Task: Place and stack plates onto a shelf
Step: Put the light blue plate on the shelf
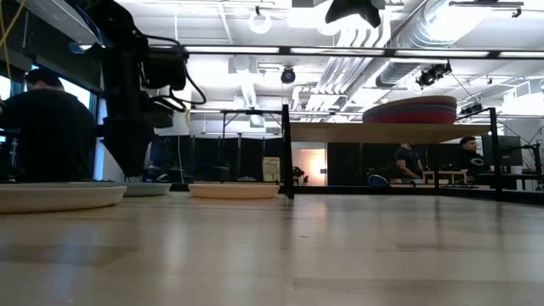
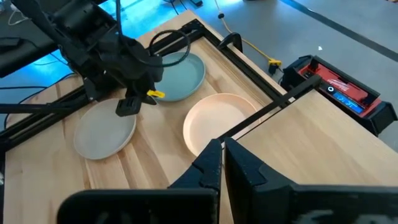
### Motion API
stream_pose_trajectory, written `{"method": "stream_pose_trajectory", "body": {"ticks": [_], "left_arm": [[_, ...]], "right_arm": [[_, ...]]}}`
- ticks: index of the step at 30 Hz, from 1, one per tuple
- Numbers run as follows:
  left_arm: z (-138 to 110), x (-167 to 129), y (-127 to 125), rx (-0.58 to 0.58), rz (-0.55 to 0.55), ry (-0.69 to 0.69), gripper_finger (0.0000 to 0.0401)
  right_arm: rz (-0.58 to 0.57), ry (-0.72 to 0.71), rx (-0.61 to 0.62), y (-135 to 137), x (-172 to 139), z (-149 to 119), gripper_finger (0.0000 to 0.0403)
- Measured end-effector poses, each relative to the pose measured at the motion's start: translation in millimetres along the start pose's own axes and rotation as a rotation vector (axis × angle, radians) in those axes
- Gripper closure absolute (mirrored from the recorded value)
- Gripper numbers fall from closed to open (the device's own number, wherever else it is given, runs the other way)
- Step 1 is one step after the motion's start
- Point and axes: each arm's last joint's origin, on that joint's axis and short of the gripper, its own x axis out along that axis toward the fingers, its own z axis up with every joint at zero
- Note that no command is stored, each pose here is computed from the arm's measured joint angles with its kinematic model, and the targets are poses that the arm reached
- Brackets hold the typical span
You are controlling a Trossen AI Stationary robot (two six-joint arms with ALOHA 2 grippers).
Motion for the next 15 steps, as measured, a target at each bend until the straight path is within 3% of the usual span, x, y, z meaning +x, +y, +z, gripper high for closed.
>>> {"method": "stream_pose_trajectory", "body": {"ticks": [15], "left_arm": [[1, 27, -2, 0.016, 0.109, 0.091, 0.0295]], "right_arm": [[0.005, 0.001, 0.005, 0, 0, 0, 0.0402]]}}
